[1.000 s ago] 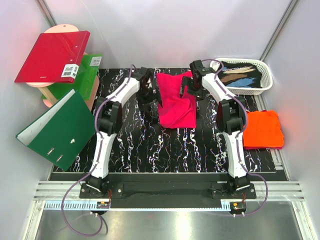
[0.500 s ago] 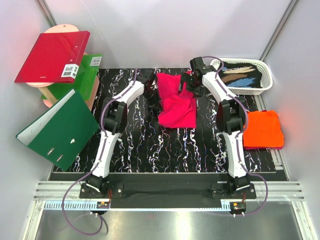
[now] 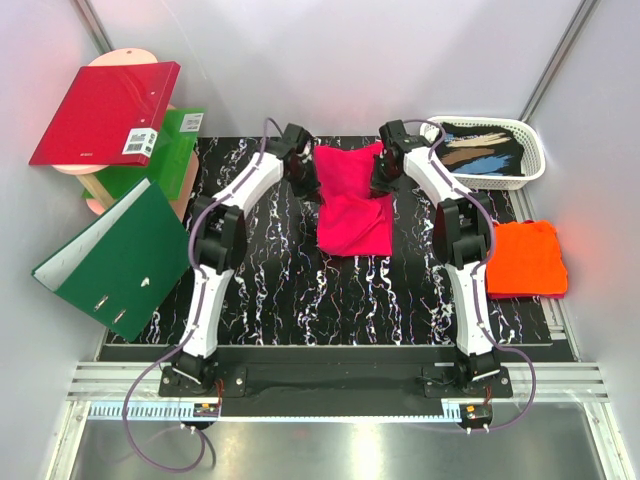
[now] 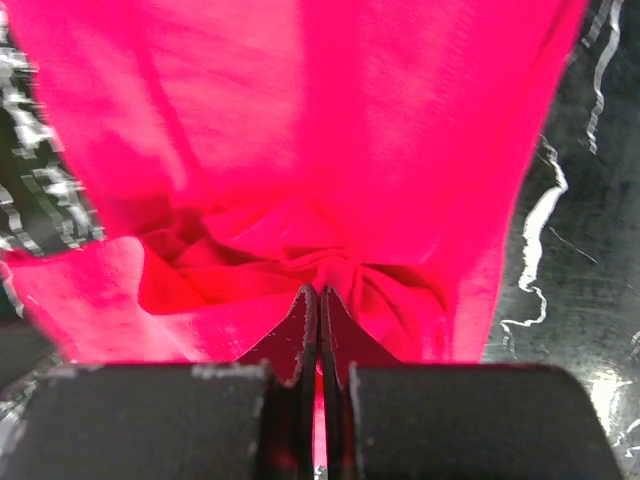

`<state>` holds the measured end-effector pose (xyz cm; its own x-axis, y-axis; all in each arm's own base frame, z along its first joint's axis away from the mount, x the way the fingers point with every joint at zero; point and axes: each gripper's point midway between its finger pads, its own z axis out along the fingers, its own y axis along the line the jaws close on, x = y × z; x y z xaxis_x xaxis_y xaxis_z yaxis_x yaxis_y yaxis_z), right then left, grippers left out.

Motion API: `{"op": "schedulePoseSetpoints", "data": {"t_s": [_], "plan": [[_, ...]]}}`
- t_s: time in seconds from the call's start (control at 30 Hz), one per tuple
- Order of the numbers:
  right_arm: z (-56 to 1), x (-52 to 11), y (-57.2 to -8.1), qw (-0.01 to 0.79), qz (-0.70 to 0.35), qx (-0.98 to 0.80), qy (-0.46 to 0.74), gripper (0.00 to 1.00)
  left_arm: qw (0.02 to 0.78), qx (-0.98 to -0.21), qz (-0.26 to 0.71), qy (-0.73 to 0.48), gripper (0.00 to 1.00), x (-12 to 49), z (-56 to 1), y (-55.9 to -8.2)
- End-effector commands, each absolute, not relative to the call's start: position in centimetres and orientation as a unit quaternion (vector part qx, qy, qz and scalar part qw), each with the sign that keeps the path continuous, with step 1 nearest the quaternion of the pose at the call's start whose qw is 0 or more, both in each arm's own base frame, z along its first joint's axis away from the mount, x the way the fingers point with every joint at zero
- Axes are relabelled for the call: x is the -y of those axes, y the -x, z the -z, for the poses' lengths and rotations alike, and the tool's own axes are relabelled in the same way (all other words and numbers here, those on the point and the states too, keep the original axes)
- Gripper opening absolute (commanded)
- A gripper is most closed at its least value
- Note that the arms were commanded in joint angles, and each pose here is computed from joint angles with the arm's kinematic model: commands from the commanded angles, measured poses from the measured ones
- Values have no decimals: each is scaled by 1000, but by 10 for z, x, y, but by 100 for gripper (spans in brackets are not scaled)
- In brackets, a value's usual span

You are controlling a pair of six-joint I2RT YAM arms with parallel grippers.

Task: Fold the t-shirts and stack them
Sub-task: Fold the folded rectangular tshirt in 1/3 of the way

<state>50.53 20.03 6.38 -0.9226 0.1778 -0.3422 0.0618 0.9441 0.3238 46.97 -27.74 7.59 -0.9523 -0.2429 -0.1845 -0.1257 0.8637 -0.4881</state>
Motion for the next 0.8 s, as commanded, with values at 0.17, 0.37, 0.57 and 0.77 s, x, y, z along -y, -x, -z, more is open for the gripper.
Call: {"op": "schedulePoseSetpoints", "data": {"t_s": [0.17,0.37,0.57,0.77], "plan": [[-104,-173,-506,258,-110,-954,-101,0,231,-935,256,84,0,275,-152,-498],[-107,-157,-504,283,-83,-947,-129,0,213,-937,262,89,0,281,-133,-504],[-118,-149,-511,325,-79,-929,-156,0,200,-939,268,83,0,288,-116,-509],[-103,-142,-520,336,-57,-923,-180,0,199,-936,275,90,0,292,-108,-519]]}}
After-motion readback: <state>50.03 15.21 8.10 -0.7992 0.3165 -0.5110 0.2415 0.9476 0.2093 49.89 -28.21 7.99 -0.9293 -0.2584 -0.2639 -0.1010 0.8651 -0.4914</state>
